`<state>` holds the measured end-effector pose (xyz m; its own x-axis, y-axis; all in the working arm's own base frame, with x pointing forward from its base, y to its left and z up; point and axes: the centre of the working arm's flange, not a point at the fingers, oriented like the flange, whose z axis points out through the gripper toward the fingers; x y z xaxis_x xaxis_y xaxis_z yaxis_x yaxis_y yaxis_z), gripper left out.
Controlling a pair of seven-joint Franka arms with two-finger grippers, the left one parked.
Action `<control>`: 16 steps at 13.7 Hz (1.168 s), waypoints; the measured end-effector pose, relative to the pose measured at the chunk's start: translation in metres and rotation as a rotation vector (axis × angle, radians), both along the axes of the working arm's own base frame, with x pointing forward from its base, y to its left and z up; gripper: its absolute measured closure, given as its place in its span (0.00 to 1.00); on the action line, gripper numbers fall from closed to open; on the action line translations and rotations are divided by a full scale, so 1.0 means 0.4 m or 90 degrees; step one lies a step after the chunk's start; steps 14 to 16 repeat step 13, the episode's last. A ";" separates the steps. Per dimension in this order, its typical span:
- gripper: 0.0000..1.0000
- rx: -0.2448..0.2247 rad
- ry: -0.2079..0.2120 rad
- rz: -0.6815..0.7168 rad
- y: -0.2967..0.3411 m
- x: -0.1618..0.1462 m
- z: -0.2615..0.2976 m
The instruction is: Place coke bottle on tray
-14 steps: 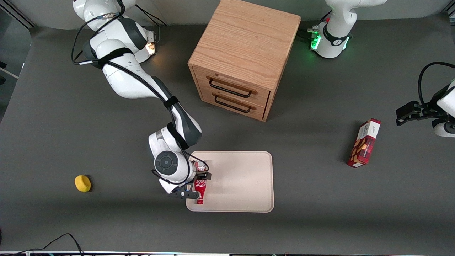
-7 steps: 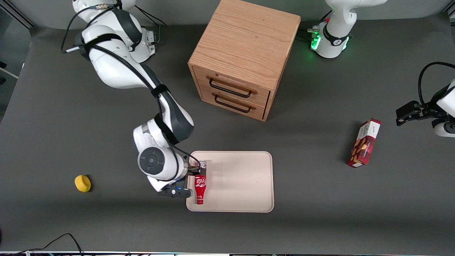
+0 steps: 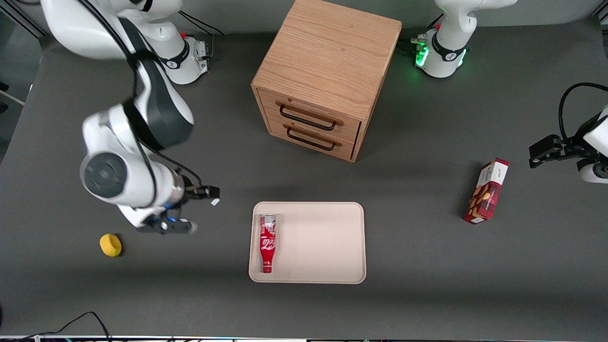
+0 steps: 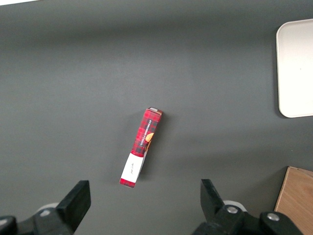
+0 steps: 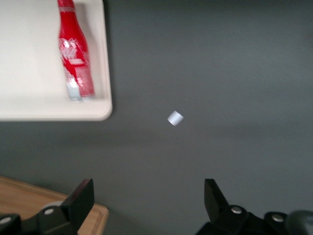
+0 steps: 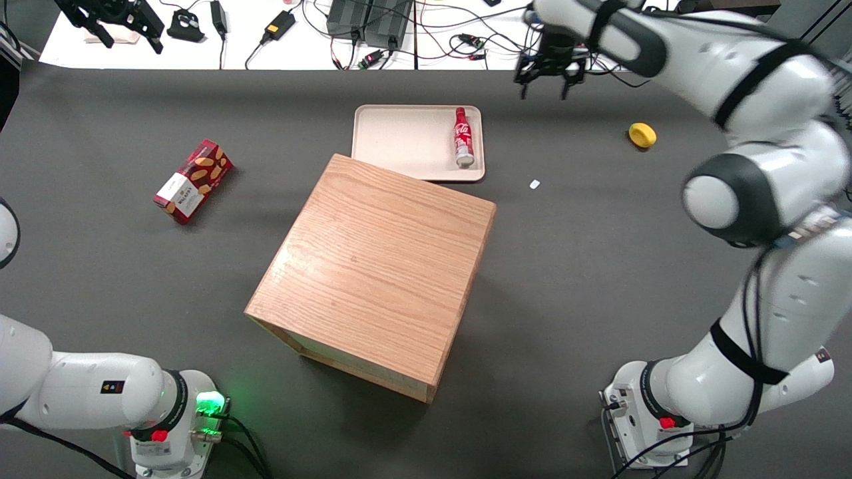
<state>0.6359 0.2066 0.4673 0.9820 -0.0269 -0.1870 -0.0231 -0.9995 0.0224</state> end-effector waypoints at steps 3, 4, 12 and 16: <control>0.00 -0.012 -0.001 0.010 -0.108 -0.128 0.109; 0.00 -0.015 -0.005 0.009 -0.136 -0.170 0.138; 0.00 0.002 -0.049 -0.033 -0.380 -0.387 0.298; 0.00 0.002 -0.047 -0.033 -0.382 -0.385 0.294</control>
